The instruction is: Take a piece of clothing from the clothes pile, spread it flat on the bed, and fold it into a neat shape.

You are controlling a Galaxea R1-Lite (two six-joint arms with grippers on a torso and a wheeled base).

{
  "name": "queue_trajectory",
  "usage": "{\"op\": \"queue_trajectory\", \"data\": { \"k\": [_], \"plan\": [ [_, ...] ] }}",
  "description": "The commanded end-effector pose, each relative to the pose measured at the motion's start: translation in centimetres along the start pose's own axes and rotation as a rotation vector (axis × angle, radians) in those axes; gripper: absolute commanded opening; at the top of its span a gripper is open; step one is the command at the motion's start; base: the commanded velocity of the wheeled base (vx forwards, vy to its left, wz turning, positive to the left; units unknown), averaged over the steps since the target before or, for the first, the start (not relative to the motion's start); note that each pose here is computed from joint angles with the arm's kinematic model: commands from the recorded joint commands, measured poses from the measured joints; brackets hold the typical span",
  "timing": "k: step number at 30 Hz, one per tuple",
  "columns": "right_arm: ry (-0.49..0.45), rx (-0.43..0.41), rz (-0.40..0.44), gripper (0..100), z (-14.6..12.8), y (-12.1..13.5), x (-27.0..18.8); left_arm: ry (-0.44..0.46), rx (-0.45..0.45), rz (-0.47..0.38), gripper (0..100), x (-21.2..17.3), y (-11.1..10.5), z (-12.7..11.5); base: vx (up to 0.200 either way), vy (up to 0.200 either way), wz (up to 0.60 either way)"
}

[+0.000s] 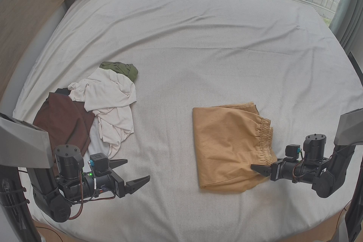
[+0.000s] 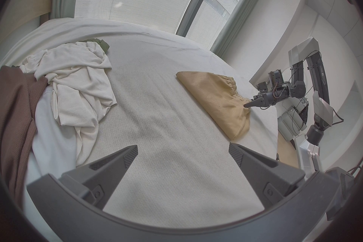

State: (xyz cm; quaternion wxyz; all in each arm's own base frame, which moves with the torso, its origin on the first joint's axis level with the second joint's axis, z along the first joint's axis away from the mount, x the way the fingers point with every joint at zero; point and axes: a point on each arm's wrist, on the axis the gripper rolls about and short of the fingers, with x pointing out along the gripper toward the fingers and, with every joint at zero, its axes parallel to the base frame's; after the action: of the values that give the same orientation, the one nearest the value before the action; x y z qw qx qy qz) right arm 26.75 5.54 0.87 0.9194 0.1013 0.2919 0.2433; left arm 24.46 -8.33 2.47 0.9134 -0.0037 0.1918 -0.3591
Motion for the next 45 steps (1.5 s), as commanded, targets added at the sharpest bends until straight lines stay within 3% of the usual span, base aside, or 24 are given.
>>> {"op": "queue_trajectory", "data": {
  "k": [1, 30, 31, 45],
  "plan": [
    [0.007, -0.001, 0.009, 100, -0.1, 0.2, 0.1, 0.005, -0.001, -0.003, 100, 0.0, -0.1, -0.1, 0.0, 0.0, 0.0],
    [-0.009, -0.006, 0.028, 100, 0.2, 0.8, 0.5, 0.01, 0.001, -0.011, 100, 0.1, -0.3, -0.2, 0.0, 0.0, 0.0],
    [-0.011, -0.007, 0.031, 0, 0.2, 0.9, 0.5, 0.01, 0.001, -0.011, 100, 0.1, -0.3, -0.2, 0.0, 0.0, 0.0],
    [-0.022, 0.063, 0.062, 0, 0.6, 1.7, 0.9, 0.006, 0.007, -0.013, 100, 0.0, -0.4, -0.1, 0.0, 0.0, 0.0]
  ]
}}
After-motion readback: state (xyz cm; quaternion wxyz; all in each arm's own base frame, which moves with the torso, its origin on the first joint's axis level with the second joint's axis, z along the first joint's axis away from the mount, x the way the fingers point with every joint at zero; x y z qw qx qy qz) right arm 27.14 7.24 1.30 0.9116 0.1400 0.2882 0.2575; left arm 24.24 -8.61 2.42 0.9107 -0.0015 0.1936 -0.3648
